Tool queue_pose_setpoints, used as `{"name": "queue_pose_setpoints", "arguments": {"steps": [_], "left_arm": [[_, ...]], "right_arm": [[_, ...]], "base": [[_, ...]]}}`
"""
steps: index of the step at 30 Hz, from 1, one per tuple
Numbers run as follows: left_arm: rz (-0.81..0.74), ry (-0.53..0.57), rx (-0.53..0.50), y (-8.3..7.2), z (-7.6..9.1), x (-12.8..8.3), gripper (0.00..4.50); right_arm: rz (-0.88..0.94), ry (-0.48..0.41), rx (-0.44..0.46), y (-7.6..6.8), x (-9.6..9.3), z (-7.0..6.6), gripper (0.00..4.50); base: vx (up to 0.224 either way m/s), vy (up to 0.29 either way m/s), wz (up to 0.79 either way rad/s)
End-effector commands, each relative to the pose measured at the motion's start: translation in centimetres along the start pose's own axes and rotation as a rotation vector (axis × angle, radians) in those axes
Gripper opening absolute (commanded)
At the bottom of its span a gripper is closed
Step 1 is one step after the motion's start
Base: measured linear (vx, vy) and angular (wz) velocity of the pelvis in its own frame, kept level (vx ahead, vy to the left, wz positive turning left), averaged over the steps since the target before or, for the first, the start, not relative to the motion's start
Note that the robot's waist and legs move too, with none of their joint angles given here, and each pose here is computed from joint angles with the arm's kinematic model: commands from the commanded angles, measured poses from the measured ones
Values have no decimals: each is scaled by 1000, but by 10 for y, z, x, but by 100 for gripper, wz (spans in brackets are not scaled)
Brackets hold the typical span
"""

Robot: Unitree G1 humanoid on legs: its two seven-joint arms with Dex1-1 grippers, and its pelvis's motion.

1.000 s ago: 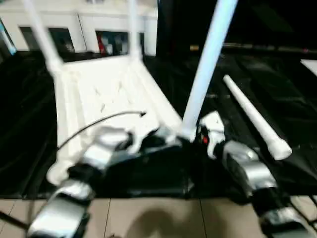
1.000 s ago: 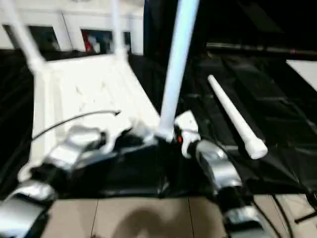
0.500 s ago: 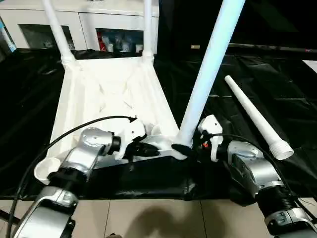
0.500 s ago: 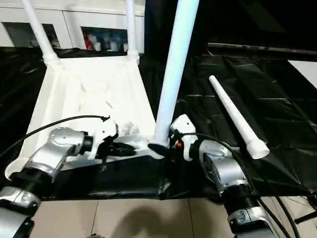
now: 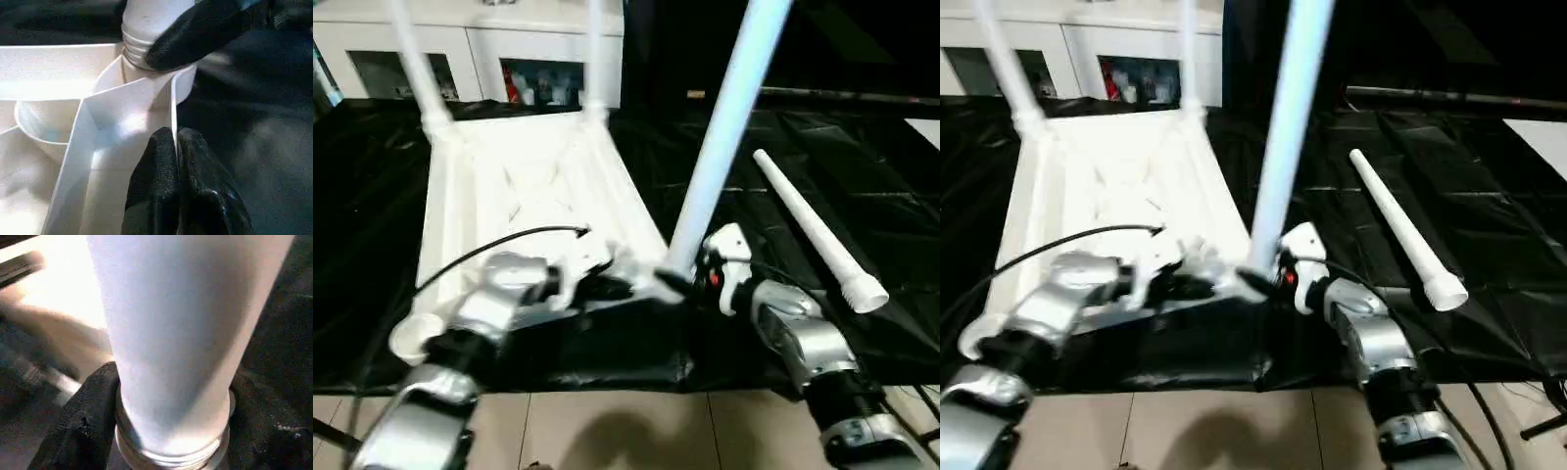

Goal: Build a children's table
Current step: Rotate leg to tighten

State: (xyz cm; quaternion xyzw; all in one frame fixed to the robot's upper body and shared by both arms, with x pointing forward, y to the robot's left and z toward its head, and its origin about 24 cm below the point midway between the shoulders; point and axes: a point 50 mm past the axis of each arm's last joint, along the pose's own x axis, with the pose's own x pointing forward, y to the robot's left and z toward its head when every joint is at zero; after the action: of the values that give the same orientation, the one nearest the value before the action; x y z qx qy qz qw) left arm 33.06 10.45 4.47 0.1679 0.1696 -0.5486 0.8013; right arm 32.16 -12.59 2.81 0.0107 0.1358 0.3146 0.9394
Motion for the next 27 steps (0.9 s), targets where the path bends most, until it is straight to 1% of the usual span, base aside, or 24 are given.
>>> {"name": "queue_pose_setpoints", "arguments": {"steps": [1, 3, 4, 5, 6, 8, 10, 12, 13, 14, 15, 17, 19, 21, 22, 23, 24, 26, 27], "left_arm": [[70, -18, -74, -8, 0, 23, 0], [111, -18, -87, -9, 6, 33, 0], [118, -19, -89, -9, 7, 35, 0], [143, -21, -93, -12, 16, 47, 0], [152, -21, -88, -14, 19, 52, 0], [153, -19, -79, -17, 23, 59, 0], [153, -18, -76, -17, 23, 59, 0], [157, -20, -75, -16, 23, 59, 0], [155, -17, -69, -15, 22, 57, 0], [152, -15, -65, -14, 22, 56, 0], [152, -15, -64, -14, 21, 56, 0], [123, -18, -58, -13, 18, 50, 0], [77, -17, -57, -12, 12, 42, 0], [41, -11, -58, -11, 5, 33, 0], [41, -11, -58, -11, 5, 33, 0], [18, -2, -61, -10, 0, 27, 0], [-37, -1, -56, -10, -6, 16, 0], [-58, -5, -54, -11, -8, 13, 0], [-97, -12, -56, -11, -10, 5, 0]], "right_arm": [[-173, 46, 61, -5, 5, -9, 275], [-255, 55, 75, -6, 9, -10, 275], [-267, 58, 77, -6, 10, -11, 275], [-326, 66, 66, -4, 15, -10, 275], [-336, 69, 53, -1, 18, -9, 275], [-336, 58, 32, 3, 23, -6, 275], [-334, 45, 33, 5, 25, -4, 275], [-319, 12, 47, 6, 27, 1, 275], [-294, -7, 52, 7, 28, 4, 310], [-276, -15, 53, 8, 28, 5, 330], [-274, -16, 53, 8, 28, 5, 344], [-209, -29, 11, 8, 27, 10, 354], [-135, -29, -39, 8, 23, 12, 377], [-46, -24, -68, 8, 18, 13, 377], [-46, -24, -68, 8, 18, 13, 377], [7, -18, -78, 6, 13, 13, 377], [89, -10, -101, 4, 5, 13, 377], [112, -7, -110, 4, 2, 13, 377], [157, -1, -120, 3, -3, 13, 377]], "base": [[0, 0, 0], [0, 0, 0], [0, 0, 0], [0, 0, 0], [0, 0, 0], [0, 0, 0], [0, 0, 0], [0, 0, 0], [0, 0, 0], [0, 0, 0], [0, 0, 0], [0, 0, 0], [0, 0, 0], [0, 0, 0], [0, 0, 0], [0, 0, 0], [0, 0, 0], [0, 0, 0], [0, 0, 0]]}}
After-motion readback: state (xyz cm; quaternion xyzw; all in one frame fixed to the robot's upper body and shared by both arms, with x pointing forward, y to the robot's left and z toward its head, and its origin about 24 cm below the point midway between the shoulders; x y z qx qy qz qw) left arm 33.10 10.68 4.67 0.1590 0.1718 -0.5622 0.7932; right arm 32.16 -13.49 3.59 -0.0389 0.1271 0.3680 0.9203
